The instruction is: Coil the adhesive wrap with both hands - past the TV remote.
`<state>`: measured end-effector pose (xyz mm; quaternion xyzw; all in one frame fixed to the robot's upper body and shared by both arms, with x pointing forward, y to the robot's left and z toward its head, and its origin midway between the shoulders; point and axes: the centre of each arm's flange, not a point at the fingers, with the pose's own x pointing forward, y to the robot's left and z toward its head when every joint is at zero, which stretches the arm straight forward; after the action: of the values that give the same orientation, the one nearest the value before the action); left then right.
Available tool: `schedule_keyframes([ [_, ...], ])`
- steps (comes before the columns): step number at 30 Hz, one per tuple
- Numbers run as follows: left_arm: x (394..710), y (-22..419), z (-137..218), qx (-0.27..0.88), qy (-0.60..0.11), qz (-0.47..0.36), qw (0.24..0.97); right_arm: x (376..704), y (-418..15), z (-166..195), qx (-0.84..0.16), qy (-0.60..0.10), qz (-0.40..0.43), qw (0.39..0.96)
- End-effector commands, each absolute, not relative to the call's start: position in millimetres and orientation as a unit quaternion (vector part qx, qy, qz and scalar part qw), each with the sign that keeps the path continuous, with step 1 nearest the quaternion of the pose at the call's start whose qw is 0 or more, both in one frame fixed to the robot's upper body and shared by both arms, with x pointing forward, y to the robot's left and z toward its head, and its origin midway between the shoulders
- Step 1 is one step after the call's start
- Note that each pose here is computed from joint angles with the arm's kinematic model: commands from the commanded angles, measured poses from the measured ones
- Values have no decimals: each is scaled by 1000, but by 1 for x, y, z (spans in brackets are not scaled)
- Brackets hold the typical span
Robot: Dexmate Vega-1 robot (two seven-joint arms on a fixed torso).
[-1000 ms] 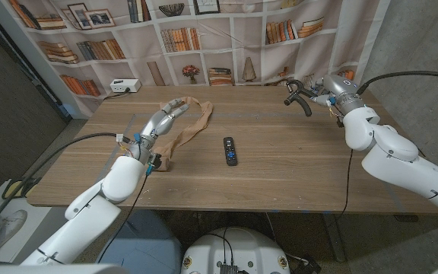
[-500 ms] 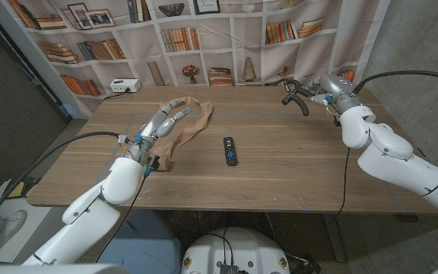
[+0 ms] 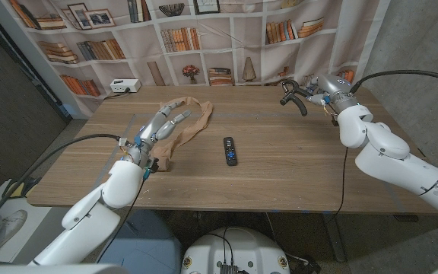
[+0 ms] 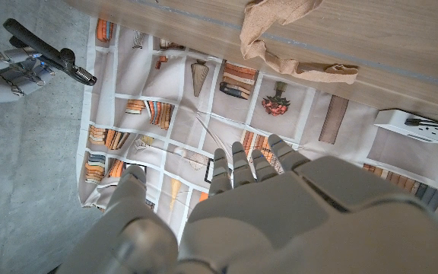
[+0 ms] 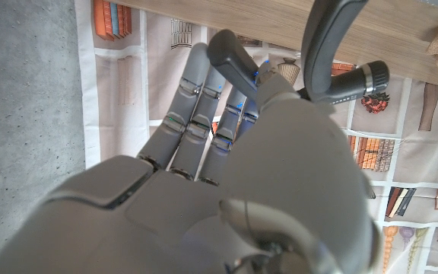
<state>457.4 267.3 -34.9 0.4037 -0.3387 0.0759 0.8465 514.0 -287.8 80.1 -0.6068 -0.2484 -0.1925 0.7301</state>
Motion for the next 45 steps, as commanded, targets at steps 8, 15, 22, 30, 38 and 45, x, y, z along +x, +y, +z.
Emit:
schedule_keyframes([
  [8,455,272,-45,418,-330,88,842,515,-281,80,-611,-246,-189,728],
  [15,453,267,-50,429,-325,94,837,516,-281,79,-611,-247,-189,728],
  [22,453,260,-56,436,-320,96,835,517,-280,76,-610,-246,-188,730],
  [30,454,253,-58,454,-319,100,826,520,-280,73,-607,-246,-184,733],
  [38,453,252,-60,458,-317,104,824,521,-281,71,-604,-248,-188,734],
  [45,448,250,-60,461,-324,116,818,522,-286,70,-602,-246,-190,736],
])
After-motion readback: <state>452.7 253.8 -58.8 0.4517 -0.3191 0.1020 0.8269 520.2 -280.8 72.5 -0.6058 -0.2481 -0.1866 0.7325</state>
